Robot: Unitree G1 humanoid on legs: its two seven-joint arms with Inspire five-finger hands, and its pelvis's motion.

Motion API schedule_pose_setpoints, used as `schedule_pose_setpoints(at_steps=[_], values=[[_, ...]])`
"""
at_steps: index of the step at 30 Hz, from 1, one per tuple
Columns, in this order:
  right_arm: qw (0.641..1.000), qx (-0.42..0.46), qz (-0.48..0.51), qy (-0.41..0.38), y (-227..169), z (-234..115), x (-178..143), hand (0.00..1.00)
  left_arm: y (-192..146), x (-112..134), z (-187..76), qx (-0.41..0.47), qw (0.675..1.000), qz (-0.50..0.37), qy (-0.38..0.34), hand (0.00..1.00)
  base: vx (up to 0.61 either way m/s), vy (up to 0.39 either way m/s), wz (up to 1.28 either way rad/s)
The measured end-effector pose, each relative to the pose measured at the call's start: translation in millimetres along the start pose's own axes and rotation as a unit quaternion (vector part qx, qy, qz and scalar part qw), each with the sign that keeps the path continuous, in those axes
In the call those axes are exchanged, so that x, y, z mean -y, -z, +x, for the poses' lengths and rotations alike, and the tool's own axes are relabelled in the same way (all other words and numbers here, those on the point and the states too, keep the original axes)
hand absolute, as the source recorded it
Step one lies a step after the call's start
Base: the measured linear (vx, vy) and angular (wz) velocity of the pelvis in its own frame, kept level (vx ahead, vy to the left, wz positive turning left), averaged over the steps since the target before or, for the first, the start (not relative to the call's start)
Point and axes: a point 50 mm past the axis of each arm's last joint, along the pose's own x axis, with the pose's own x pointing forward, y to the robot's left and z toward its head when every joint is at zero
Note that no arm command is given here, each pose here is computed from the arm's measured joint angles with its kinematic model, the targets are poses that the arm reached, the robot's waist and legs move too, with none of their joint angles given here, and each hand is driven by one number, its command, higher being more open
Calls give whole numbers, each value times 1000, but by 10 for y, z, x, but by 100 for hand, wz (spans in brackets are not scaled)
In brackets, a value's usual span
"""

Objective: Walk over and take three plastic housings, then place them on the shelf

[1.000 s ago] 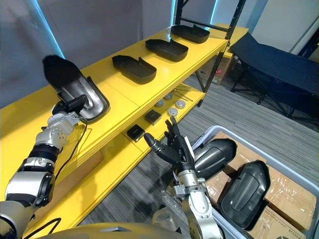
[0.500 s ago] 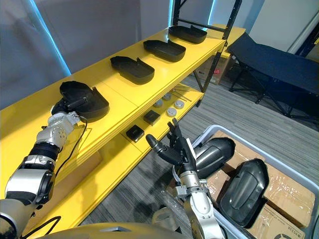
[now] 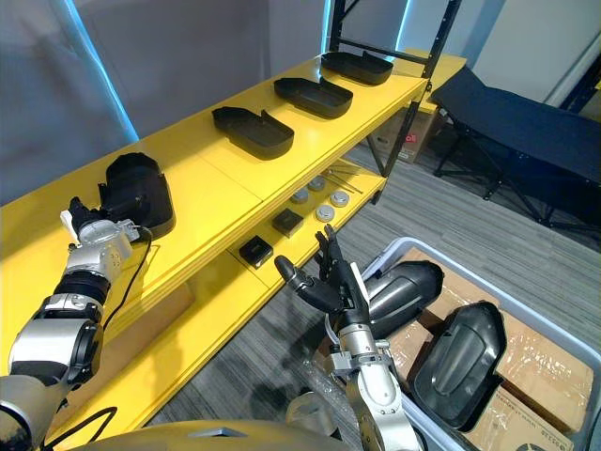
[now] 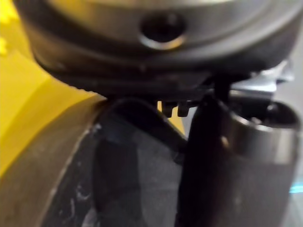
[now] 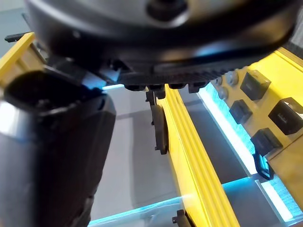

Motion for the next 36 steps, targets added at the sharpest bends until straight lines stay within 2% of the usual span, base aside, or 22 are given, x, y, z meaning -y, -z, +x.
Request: schedule_pose_setpoints(at_steps=[5, 12, 17, 29, 36], values=[[1000, 11, 2, -8, -24, 31, -42, 100, 4, 22, -4, -9, 999, -26, 16, 100, 0, -3, 3], [1000, 29, -1, -10, -86, 106, -53, 100, -15, 199, -115, -27, 987, -148, 56, 100, -5, -1, 9], [998, 45, -34, -23, -138, 163, -81, 100, -25, 262, -211, 0, 983, -176, 56, 100, -1, 0, 8], [984, 149, -56, -81, -534, 532, -239, 100, -29, 488, -506, 45, 978, -173, 112, 100, 10, -2, 12], [968, 175, -77, -164, -683, 762, -460, 100, 42, 327, -632, 106, 976, -151, 120, 100, 8, -1, 24]])
